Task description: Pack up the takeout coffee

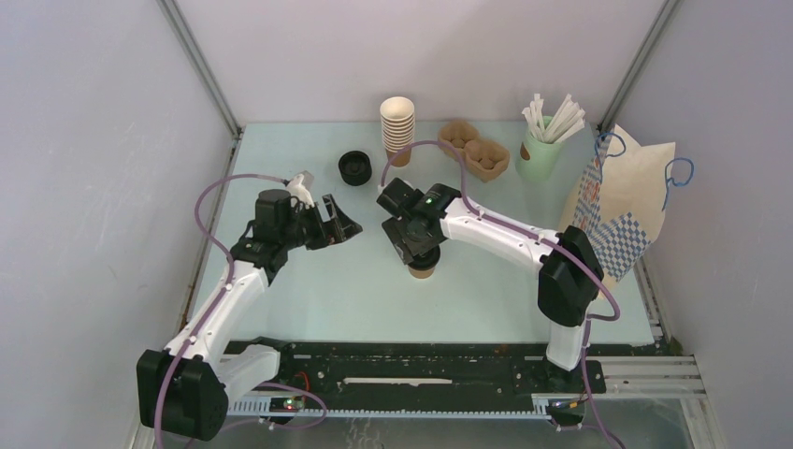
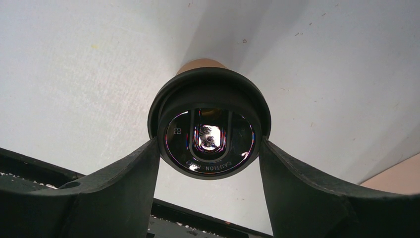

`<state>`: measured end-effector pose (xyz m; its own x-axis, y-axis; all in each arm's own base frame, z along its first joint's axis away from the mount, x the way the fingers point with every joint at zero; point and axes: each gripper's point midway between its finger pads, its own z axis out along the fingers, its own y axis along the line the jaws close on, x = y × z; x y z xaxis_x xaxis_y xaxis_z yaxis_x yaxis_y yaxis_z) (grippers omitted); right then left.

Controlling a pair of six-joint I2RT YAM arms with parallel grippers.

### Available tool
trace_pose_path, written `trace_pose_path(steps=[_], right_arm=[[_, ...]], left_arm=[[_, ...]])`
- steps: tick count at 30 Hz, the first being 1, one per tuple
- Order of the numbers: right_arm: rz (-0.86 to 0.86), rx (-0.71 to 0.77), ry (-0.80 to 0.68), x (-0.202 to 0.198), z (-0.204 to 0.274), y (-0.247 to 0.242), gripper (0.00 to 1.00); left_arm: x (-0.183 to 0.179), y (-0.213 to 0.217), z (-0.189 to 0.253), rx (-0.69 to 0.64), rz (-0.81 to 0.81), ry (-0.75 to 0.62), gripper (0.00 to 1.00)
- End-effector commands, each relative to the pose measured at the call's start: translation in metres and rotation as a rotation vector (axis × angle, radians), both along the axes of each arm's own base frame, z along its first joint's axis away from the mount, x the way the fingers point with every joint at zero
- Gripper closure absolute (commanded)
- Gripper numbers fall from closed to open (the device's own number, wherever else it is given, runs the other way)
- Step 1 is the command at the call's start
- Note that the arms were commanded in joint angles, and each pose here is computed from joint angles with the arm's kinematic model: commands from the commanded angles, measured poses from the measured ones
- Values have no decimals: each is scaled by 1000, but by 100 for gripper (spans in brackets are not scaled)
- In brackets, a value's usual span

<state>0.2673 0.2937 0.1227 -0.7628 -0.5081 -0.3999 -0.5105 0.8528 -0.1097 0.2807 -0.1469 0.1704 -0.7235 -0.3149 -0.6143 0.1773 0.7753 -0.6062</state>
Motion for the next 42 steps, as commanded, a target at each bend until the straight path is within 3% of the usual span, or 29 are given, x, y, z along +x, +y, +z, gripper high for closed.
trace_pose_path(steps=[1, 9, 15, 17, 24, 29, 36, 42], right_arm=[[0, 15, -8, 5, -2, 1, 22], [3, 48, 7, 5, -6, 2, 16], [-5, 76, -27, 7, 12, 2, 8], [-9, 85, -38, 7, 22, 1, 1], [5, 181, -65, 0, 64, 4, 0], [5, 326, -18, -12, 77, -4, 0], [-19, 777, 194, -12, 66, -16, 11], [-36, 923, 315, 0, 41, -19, 11]], left_arm=[[3, -3, 4, 4, -30, -51, 12], [2, -5, 3, -6, -41, -44, 12], [0, -10, 2, -33, -59, -27, 12], [0, -13, 2, -48, -67, -25, 11], [-7, -39, 8, -138, -137, 10, 11], [-13, -72, 5, -210, -202, 56, 12], [-6, -105, 0, -318, -246, 123, 21], [-6, -120, -30, -280, -257, 199, 22]])
